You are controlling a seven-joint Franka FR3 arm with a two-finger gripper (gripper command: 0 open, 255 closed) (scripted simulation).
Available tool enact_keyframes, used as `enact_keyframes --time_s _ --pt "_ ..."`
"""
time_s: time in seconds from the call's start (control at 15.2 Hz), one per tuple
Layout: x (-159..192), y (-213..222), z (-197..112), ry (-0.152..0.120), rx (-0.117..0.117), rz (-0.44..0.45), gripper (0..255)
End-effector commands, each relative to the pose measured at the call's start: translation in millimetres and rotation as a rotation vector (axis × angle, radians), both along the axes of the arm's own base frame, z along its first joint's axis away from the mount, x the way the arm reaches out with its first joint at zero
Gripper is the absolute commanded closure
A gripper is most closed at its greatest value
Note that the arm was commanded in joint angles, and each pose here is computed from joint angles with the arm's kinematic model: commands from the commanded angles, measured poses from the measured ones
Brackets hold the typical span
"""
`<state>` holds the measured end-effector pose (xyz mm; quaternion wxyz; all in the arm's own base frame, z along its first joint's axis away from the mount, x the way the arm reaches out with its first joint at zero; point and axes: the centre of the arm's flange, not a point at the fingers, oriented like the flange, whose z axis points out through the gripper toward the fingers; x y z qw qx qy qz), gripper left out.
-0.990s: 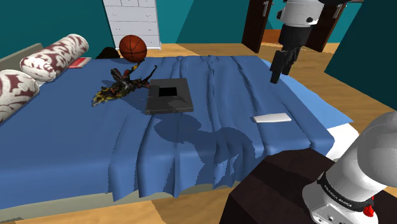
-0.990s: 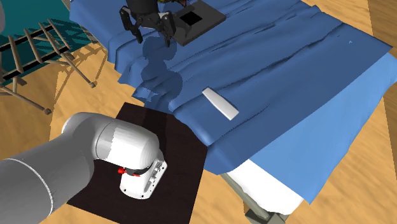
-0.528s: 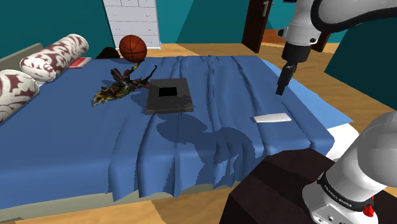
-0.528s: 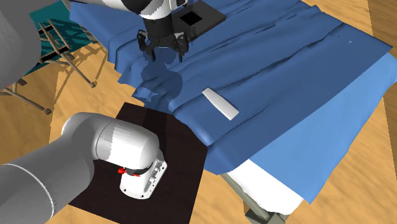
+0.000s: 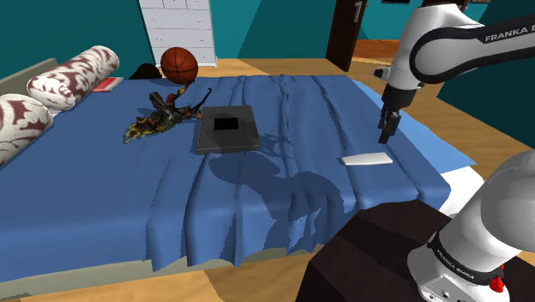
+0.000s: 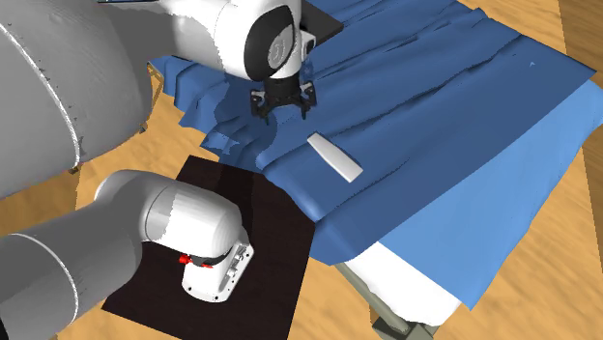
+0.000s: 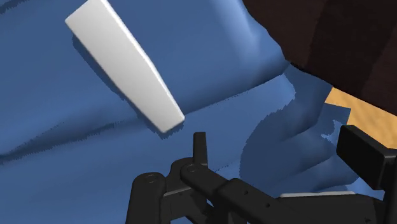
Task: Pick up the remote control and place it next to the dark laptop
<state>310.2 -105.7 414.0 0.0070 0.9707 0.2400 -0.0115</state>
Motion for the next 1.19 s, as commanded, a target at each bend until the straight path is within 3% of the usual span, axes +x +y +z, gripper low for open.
enact_keyframes --time_s 0.0,0.92,1.12 --pt "2 -19 -19 -0.003 0.000 0.070 0" --pt "49 -129 -159 -0.012 0.012 0.516 0" --pt "53 -135 -178 -0.013 0.013 0.543 0"
